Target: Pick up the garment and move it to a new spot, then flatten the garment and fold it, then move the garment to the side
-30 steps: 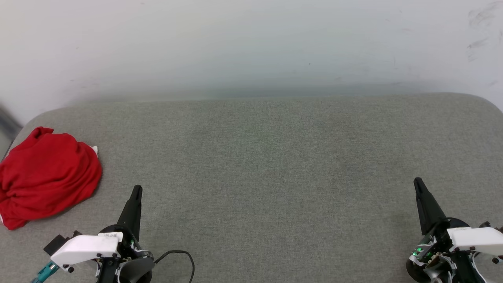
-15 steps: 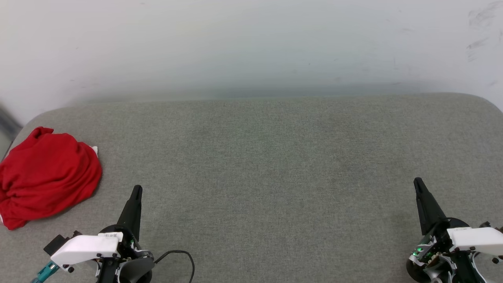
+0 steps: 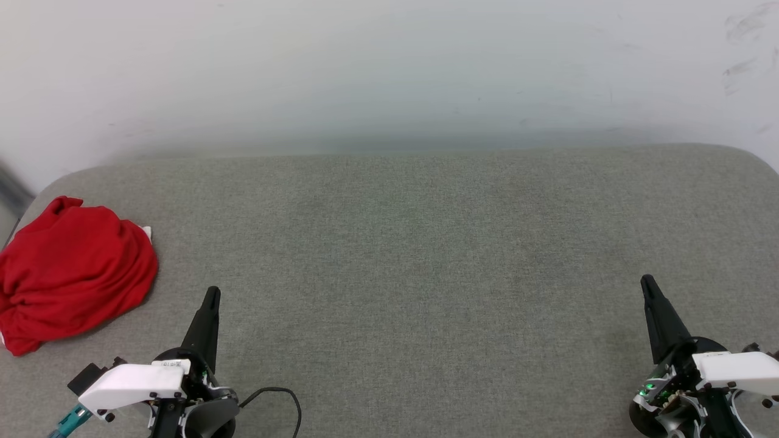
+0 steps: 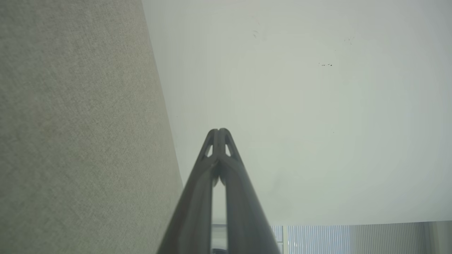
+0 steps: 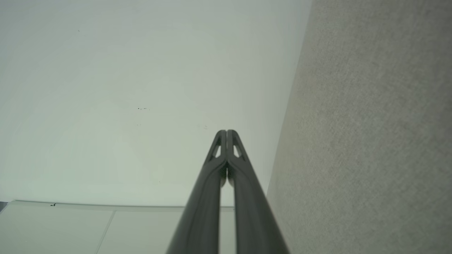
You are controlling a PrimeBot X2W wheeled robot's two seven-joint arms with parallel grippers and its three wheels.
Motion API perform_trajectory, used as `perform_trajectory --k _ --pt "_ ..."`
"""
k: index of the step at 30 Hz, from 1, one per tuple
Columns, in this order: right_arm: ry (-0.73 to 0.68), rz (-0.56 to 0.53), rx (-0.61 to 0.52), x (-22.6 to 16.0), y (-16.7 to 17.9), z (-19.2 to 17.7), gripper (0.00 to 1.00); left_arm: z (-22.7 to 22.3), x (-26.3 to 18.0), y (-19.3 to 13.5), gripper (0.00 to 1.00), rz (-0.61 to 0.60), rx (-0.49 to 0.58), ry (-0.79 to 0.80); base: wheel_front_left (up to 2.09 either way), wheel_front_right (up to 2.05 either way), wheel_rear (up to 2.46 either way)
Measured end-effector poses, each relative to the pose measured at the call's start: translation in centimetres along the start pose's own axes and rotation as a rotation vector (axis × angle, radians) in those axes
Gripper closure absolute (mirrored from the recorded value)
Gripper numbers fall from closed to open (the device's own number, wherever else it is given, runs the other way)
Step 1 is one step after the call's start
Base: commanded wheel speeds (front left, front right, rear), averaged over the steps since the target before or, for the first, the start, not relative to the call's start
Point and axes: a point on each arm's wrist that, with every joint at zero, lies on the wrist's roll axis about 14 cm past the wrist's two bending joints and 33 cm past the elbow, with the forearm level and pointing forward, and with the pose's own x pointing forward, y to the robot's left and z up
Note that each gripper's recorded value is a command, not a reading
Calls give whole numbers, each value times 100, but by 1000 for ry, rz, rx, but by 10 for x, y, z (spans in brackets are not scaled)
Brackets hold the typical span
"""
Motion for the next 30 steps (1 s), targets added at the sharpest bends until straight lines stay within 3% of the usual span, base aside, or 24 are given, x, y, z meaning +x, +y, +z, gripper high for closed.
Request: perform_trajectory --k 28,29,30 --pt "0 0 0 0 0 0 100 0 0 0 100 0 0 0 0 0 0" --pt "0 0 0 0 0 0 0 0 0 0 0 0 0 0 0 0 0" --pt "0 -7 1 -1 -3 0 0 0 -1 3 0 8 -1 0 0 0 0"
